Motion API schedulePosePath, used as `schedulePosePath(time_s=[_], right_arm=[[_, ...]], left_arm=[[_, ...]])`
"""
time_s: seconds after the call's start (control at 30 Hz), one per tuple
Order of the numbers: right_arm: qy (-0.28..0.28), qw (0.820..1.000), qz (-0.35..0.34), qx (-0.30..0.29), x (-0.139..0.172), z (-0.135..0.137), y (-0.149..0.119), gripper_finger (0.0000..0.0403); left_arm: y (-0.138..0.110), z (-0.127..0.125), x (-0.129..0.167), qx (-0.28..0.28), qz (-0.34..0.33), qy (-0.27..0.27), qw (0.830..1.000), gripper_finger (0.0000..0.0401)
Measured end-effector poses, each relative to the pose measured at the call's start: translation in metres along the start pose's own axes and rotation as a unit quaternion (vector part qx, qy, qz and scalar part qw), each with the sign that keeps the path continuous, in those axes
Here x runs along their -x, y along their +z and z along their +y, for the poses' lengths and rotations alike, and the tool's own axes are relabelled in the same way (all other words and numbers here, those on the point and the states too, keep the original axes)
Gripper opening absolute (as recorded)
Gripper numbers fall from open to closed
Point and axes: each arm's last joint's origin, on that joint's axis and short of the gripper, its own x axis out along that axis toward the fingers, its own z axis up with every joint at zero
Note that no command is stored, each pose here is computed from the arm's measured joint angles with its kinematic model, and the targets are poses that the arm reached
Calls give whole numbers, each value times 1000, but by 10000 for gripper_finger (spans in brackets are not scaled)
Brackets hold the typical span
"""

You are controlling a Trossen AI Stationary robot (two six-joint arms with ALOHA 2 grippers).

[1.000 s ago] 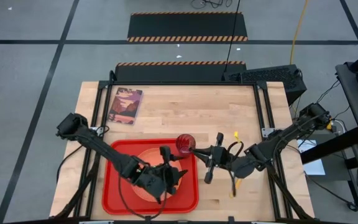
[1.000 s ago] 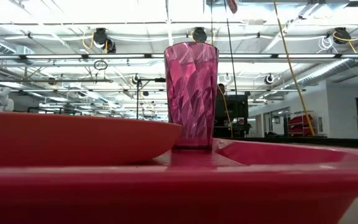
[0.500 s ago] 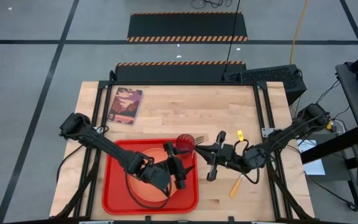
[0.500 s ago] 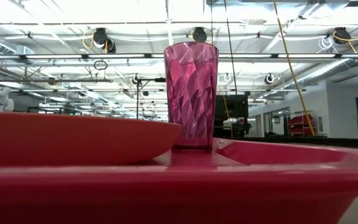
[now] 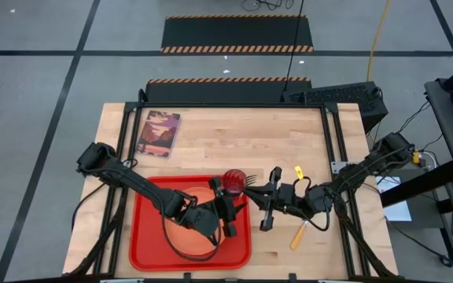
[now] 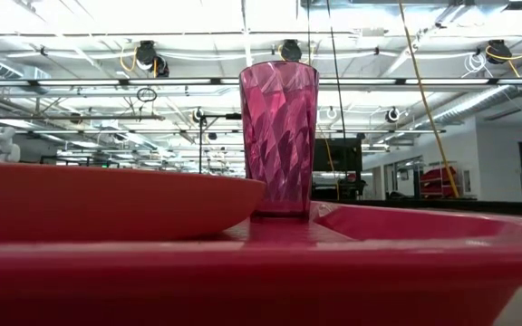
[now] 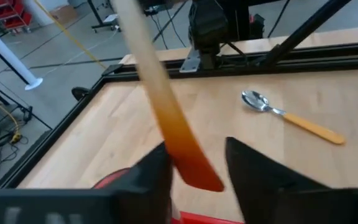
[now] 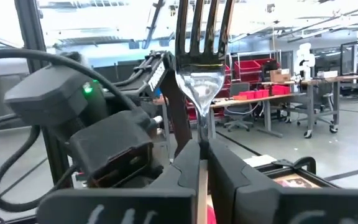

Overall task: Pick and place plate/cup/fork/spoon on tray
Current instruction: Put the orange fork on the red serving tray to the left of the orange plate

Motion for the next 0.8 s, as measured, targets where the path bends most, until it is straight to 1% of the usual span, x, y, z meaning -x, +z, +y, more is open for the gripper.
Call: schedulePosePath(time_s=[0.17,0.23,0.4,0.47,0.8], right_arm=[[11,1000,1,4,1,1,0,4],[18,1000,-1,9,1,2,0,4],[37,999,-3,22,3,5,1,5],[52,998,-5,27,3,6,1,11],[101,992,-12,69,3,9,2,89]], left_arm=[[2,0,6,-12,-2,-1,1000,33],[5,4,11,-15,2,1,1000,12],[10,13,25,-15,18,-13,1000,12],[11,15,31,-14,22,-16,1000,6],[17,13,53,-11,20,-70,997,5]])
